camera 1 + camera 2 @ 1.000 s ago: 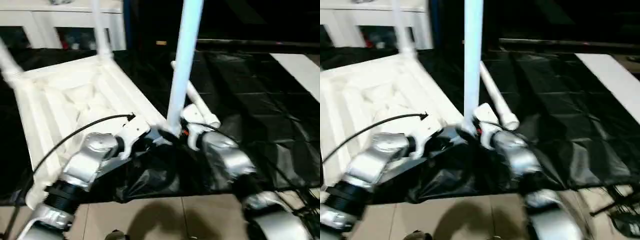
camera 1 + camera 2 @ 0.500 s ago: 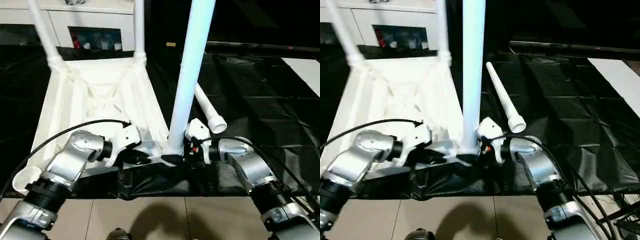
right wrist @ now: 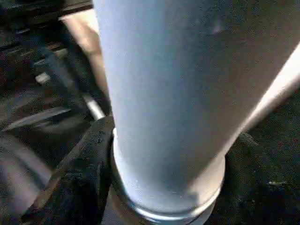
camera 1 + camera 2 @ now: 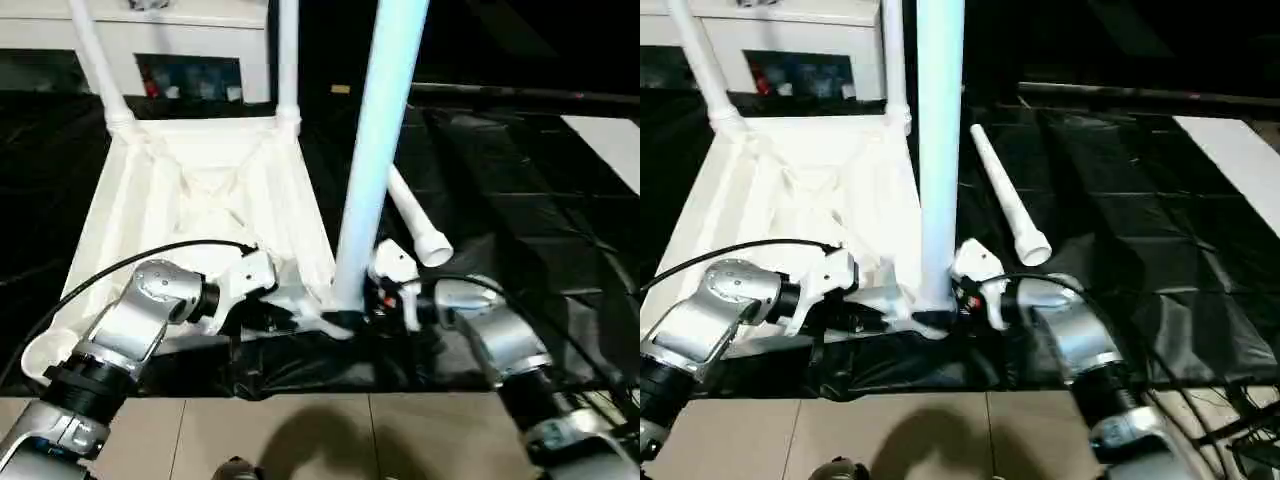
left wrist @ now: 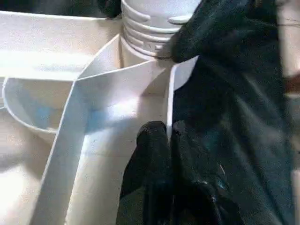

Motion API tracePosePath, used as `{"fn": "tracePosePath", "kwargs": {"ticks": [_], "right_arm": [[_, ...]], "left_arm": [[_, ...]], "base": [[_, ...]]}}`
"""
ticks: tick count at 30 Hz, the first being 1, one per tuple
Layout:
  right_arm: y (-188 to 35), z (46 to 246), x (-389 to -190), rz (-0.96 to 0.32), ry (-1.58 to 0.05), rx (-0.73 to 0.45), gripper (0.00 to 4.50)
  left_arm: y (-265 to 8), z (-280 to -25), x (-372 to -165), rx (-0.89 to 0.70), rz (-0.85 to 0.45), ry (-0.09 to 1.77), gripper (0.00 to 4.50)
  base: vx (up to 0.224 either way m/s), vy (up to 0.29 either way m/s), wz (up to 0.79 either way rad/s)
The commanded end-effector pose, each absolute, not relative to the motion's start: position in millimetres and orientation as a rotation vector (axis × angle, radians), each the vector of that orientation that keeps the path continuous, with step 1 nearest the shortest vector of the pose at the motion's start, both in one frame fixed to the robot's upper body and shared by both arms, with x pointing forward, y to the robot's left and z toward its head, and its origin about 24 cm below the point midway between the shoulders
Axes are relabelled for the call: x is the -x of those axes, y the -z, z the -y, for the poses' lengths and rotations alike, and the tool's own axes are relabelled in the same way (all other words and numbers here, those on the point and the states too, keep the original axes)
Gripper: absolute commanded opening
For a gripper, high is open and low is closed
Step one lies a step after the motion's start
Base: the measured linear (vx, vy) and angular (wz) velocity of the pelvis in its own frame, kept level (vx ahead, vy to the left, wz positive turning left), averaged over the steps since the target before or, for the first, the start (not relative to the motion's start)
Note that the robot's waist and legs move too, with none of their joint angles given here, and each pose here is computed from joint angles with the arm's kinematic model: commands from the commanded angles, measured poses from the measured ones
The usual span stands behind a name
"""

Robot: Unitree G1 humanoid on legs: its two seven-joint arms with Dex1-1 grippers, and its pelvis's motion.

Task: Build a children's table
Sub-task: Rotate leg to tighten

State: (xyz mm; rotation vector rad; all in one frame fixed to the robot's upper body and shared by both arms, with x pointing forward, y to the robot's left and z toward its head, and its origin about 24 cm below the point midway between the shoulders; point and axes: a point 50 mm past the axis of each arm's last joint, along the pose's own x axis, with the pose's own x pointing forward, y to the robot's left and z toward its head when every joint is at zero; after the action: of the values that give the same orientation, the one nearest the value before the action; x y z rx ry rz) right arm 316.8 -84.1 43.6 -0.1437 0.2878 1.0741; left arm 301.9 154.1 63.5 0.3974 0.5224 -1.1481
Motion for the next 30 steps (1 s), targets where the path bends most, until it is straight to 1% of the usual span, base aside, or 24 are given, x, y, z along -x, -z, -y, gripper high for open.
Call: {"fn": "tracePosePath", "kwargs": {"ticks": [1, 2, 3, 4, 6, 7, 9, 10, 12, 14, 15, 18, 19, 21, 22, 23, 25, 30], "right_arm": [[-35, 66.7, -325.9, -0.326, -0.926, 0.105, 2.73], [-35, 63.0, -328.2, -0.332, -0.896, 0.08, 2.73], [-35, 52.7, -332.6, -0.334, -0.84, 0.034, 2.73], [-35, 51.4, -333.1, -0.334, -0.832, 0.031, 2.73], [-37, 37.4, -336.5, -0.334, -0.776, 0.002, 2.73], [-37, 34.6, -336.7, -0.335, -0.771, 0.0, 2.73], [-38, 22.3, -336.0, -0.327, -0.773, 0.008, 2.73], [-38, 20.4, -335.4, -0.328, -0.783, 0.004, 2.73], [-37, 18.6, -335.0, -0.332, -0.798, -0.012, 3.42], [-37, 21.3, -335.5, -0.326, -0.802, -0.003, 3.42], [-37, 24.3, -336.9, -0.315, -0.792, 0.027, 3.63], [-38, 30.3, -339.1, -0.298, -0.784, 0.061, 3.63], [-40, 37.5, -340.2, -0.281, -0.803, 0.07, 3.63], [-41, 41.6, -340.2, -0.271, -0.822, 0.08, 3.63], [-42, 47.6, -339.2, -0.251, -0.861, 0.109, 3.63], [-42, 47.6, -339.2, -0.251, -0.861, 0.109, 3.63], [-43, 55.7, -336.3, -0.237, -0.915, 0.133, 3.63], [-44, 76.7, -321.7, -0.238, -1.1, 0.182, 3.63]], "left_arm": [[-75, -135, -314, -0.369, -0.437, 1.03, 0.0], [-75, -134, -315, -0.358, -0.445, 0.996, 0.0], [-74, -132, -316, -0.339, -0.45, 0.914, 0.0], [-74, -131, -316, -0.336, -0.45, 0.903, 0.0], [-73, -125, -314, -0.301, -0.439, 0.834, 0.0], [-73, -123, -314, -0.292, -0.437, 0.824, 0.0], [-71, -111, -307, -0.272, -0.423, 0.838, 0.0], [-71, -109, -306, -0.266, -0.42, 0.847, 0.0], [-70, -106, -306, -0.271, -0.412, 0.854, 0.0], [-71, -106, -308, -0.288, -0.398, 0.868, 0.0], [-72, -107, -309, -0.291, -0.401, 0.866, 0.0], [-73, -108, -309, -0.302, -0.397, 0.884, 0.0], [-74, -109, -308, -0.319, -0.393, 0.929, 0.0], [-74, -109, -306, -0.33, -0.389, 0.962, 0.0], [-72, -113, -305, -0.341, -0.41, 0.984, 0.0], [-72, -113, -305, -0.341, -0.41, 0.984, 0.0], [-70, -118, -306, -0.362, -0.428, 1.011, 0.0], [-68, -129, -299, -0.399, -0.475, 1.184, 0.0]], "base": [[0.0, 0.0, 0.0], [0.0, 0.0, 0.0], [0.0, 0.0, 0.0], [0.0, 0.0, 0.0], [0.0, 0.0, 0.0], [0.0, 0.0, 0.0], [0.0, 0.0, 0.0], [0.0, 0.0, 0.0], [0.0, 0.0, 0.0], [0.0, 0.0, 0.0], [0.0, 0.0, 0.0], [0.0, 0.0, 0.0], [0.0, 0.0, 0.0], [0.0, 0.0, 0.0], [0.0, 0.0, 0.0], [0.0, 0.0, 0.0], [0.0, 0.0, 0.0], [0.0, 0.0, 0.0]]}}
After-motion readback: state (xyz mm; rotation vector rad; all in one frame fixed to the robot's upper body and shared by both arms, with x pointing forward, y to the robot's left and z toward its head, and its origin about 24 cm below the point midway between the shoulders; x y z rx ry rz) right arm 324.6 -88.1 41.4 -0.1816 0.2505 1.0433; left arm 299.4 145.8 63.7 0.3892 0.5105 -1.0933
